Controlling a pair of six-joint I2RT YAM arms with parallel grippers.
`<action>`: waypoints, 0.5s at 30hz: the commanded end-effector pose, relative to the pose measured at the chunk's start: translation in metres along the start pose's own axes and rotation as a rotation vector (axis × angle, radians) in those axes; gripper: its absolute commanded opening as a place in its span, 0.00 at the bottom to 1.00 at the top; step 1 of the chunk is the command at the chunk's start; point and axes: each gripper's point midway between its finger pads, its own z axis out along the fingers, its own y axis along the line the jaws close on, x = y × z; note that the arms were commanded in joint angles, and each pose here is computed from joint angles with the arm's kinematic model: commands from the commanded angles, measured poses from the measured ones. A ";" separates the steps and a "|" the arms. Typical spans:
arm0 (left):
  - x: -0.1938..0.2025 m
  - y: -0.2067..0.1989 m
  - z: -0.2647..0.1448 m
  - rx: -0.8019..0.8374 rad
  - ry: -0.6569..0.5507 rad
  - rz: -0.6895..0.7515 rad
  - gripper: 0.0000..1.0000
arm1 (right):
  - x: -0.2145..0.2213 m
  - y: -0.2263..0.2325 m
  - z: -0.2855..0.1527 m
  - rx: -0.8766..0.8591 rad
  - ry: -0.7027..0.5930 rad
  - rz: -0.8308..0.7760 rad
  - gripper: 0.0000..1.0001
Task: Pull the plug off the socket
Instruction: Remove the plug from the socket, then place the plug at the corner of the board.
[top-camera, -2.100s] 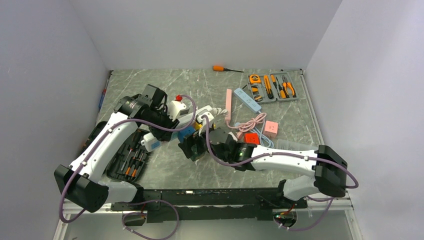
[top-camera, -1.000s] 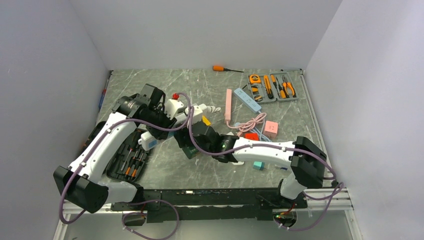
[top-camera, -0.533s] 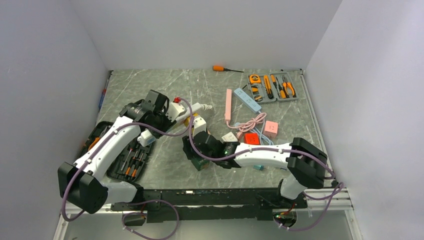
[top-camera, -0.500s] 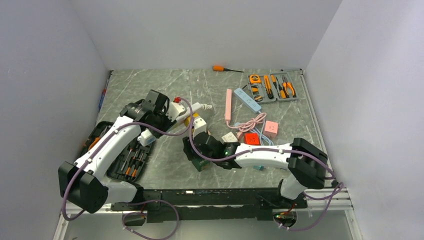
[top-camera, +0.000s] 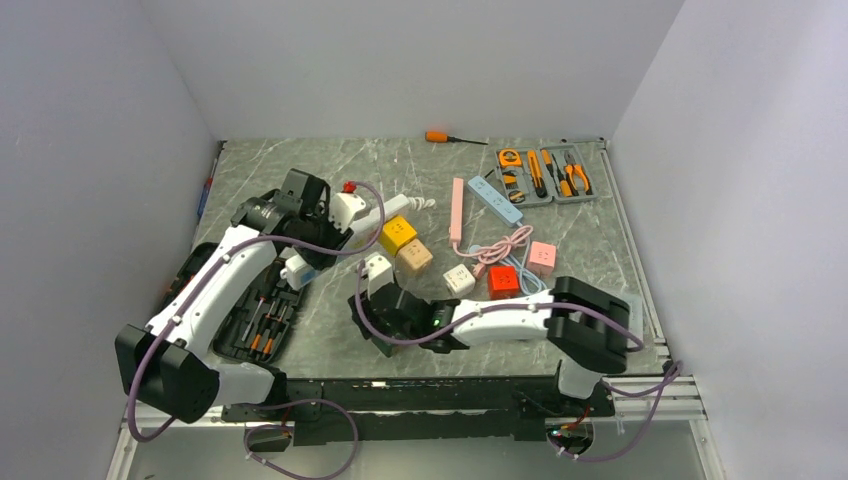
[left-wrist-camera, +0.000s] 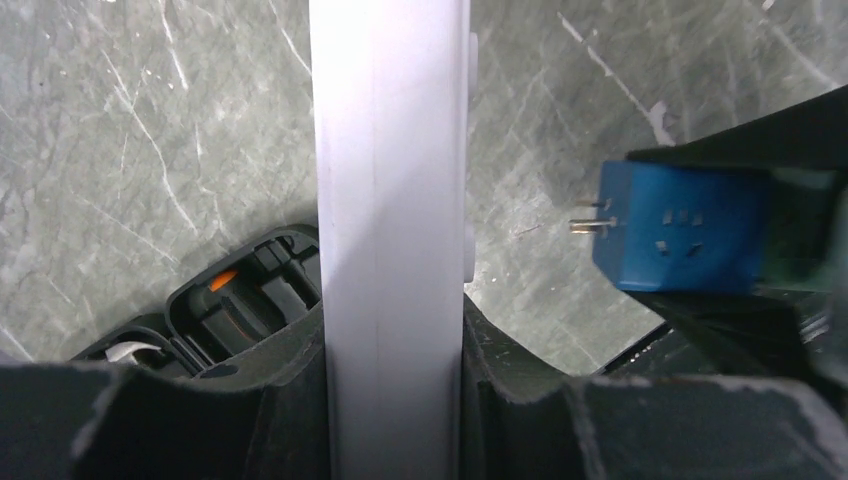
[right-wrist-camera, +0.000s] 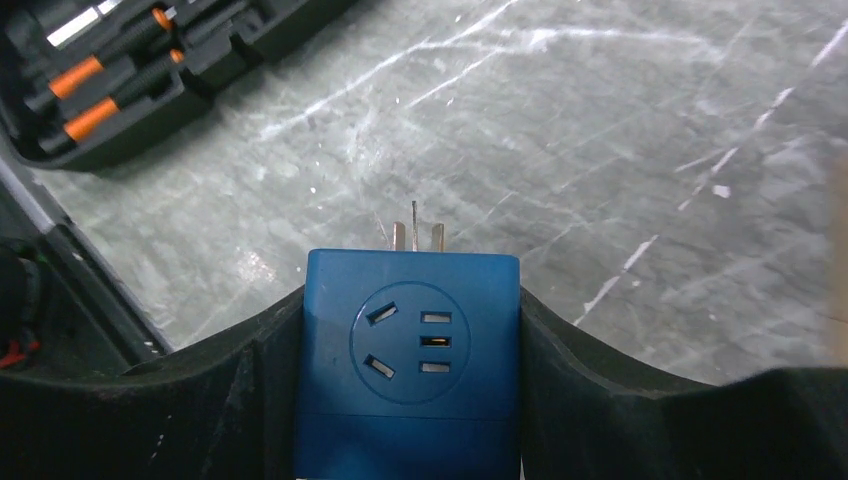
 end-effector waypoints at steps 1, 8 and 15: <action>-0.062 0.003 -0.029 0.042 -0.249 -0.029 0.00 | -0.027 0.027 0.019 -0.045 -0.108 -0.038 0.00; -0.061 0.002 -0.027 0.062 -0.255 -0.028 0.00 | -0.001 0.020 0.036 -0.010 -0.091 -0.045 0.18; -0.057 0.005 -0.025 0.045 -0.247 -0.016 0.00 | 0.023 0.017 0.041 0.007 -0.046 -0.050 0.71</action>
